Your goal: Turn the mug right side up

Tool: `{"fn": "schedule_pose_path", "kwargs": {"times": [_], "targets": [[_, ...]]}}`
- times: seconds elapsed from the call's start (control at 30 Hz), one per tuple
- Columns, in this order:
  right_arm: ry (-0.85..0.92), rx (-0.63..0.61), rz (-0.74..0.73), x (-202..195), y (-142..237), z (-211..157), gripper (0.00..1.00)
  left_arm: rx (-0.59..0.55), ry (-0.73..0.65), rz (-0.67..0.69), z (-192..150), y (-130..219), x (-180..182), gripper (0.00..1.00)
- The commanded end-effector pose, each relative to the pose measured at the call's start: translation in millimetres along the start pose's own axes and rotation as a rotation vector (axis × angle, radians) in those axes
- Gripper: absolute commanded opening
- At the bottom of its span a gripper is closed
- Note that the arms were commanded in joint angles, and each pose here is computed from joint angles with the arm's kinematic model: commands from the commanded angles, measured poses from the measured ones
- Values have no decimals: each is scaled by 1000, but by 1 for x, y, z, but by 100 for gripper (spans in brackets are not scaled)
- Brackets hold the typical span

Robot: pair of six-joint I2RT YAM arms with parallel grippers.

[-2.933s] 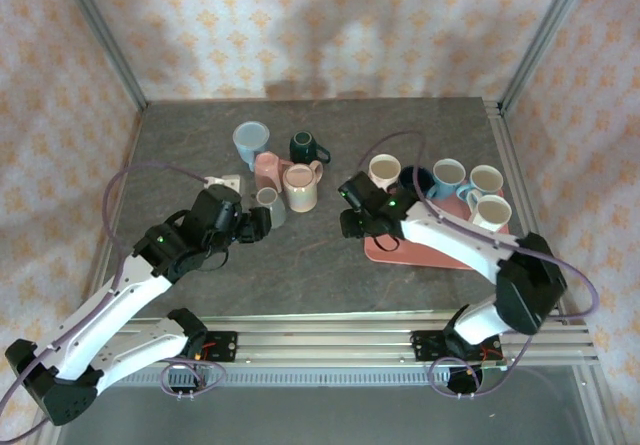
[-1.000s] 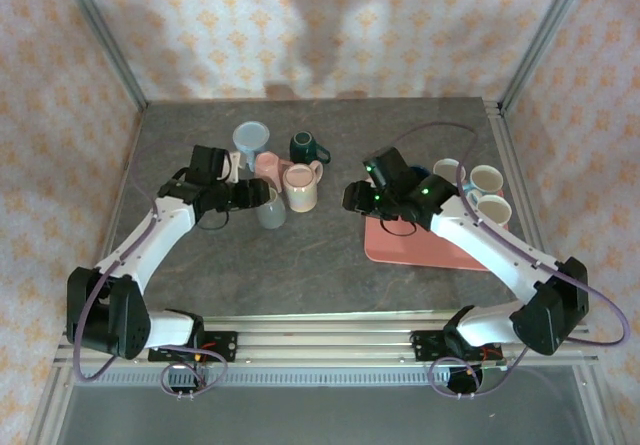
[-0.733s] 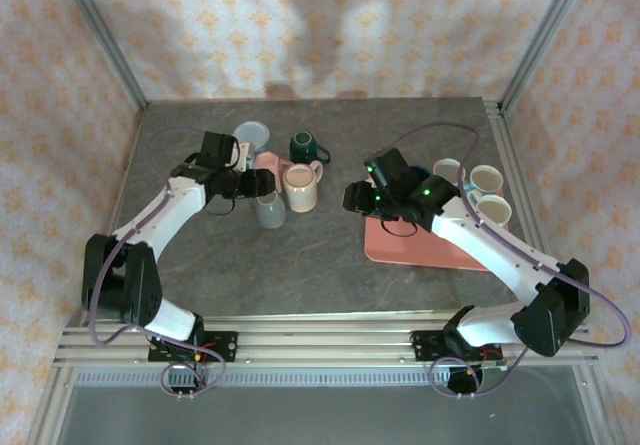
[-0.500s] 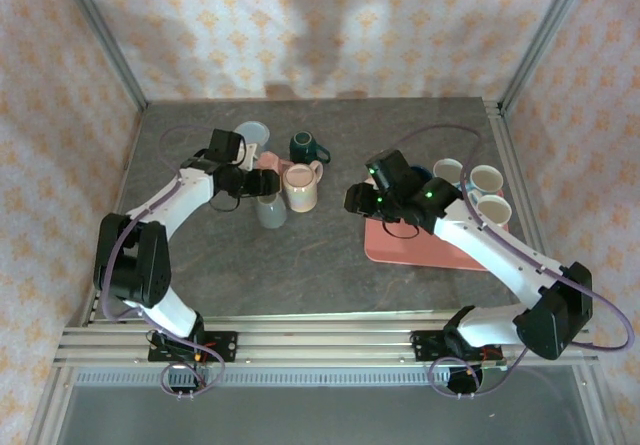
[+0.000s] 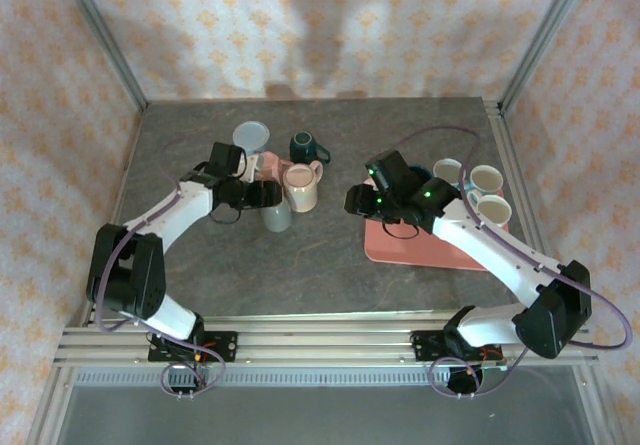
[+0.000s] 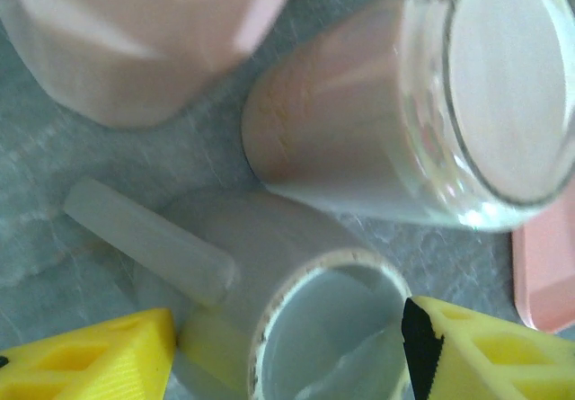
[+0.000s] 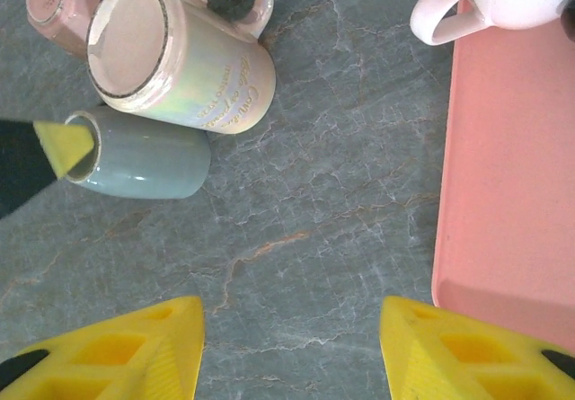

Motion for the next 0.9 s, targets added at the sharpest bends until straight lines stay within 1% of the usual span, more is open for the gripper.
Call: {"fn": "schedule_pose_path", "kwargs": {"times": [0.0,0.2,0.3,0.37,0.43,0.47,0.53,0.57,0.63,0.7,0.77,0.8,0.87], "targets": [[1,-1,-24,-4,2,2,55,-37,24,-55,-10,9,-14,68],[0,-6,-39,-9,4,2,56,-59,45,-119,-35,20,-29,68],[-2,-17,-40,-11,7,2,56,-66,6,-121,-41,31,-33,68],[-3,-21,-33,-12,7,2,56,-96,-99,-43,-41,48,-32,68],[11,-24,-17,-11,9,3,56,-136,-237,49,-35,66,-27,69],[25,-21,-9,-10,9,3,56,-153,-292,74,-31,73,-25,69],[60,-28,14,-7,11,4,55,-174,-460,94,-24,84,-22,68],[73,-32,20,-6,12,4,55,-175,-530,105,-21,86,-20,68],[100,-51,22,-7,15,5,55,-116,-762,69,-25,90,-18,68],[125,-71,21,-9,16,5,55,-87,-922,97,-22,86,-6,66],[163,-77,39,-8,16,4,55,-73,-971,66,-12,82,1,66],[195,-74,51,-7,15,3,55,-45,-997,39,-8,79,2,66],[251,-70,71,-5,12,2,54,5,-1006,19,2,68,4,64]]}}
Point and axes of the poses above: each hand's point on the last joint's axis, 136 mm out from that joint toward the fingers, its own y axis back along the fingers, its own x axis along the line the jaws close on, z = x × y, the point moved 7 cm from there along y, back along the fingers, and after that the axes turned 4 degrees about y, right-handed, at the moved point
